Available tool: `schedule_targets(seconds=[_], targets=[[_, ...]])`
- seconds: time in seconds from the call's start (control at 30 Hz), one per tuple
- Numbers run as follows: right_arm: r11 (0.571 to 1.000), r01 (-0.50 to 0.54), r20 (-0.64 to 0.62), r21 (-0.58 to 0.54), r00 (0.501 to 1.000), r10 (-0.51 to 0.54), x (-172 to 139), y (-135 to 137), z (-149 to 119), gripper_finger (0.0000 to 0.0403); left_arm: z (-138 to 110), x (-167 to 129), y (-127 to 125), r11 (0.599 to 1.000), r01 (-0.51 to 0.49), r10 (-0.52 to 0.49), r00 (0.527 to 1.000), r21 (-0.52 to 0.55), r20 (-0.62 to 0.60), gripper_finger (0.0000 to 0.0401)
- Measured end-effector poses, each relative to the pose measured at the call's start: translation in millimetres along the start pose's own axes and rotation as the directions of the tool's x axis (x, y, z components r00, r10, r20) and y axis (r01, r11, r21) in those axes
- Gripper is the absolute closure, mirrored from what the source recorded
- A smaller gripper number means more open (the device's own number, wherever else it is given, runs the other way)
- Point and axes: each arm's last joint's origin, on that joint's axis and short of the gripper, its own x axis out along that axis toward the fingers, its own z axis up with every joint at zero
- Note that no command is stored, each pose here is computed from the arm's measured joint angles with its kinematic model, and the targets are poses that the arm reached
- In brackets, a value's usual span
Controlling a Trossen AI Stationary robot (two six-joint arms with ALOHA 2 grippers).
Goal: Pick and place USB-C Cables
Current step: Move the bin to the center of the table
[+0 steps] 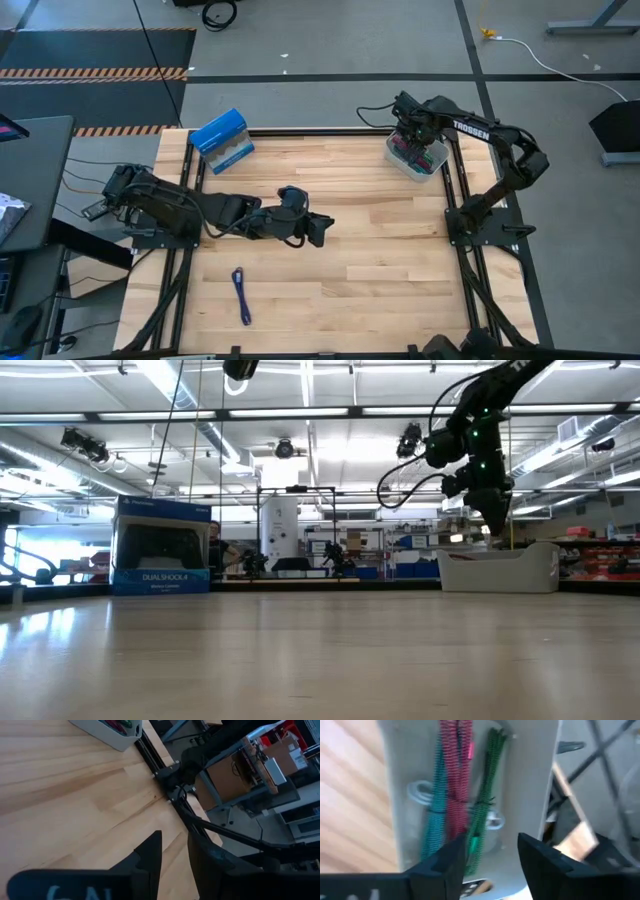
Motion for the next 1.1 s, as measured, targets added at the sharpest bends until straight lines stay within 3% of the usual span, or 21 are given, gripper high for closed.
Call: schedule_targets(seconds=[0.2,0.63,1.1], targets=[[0.978,-0.2,0.051,0.056,0.979,0.197,-10,14,-2,0.0208,-4,-2,-2,1.0,0.008,-0.008,1.0,0.004,-0.01,0.0301],[0.977,-0.211,0.079,-0.028,0.974,0.213,11,56,-6,0.0215,-15,-9,-7,0.999,0.039,-0.039,0.997,-0.007,-0.059,0.0301],[0.973,-0.229,0.089,-0.011,0.969,0.229,45,60,-18,0.0217,-20,-12,-9,0.997,0.045,-0.049,0.996,-0.062,-0.073,0.0301]])
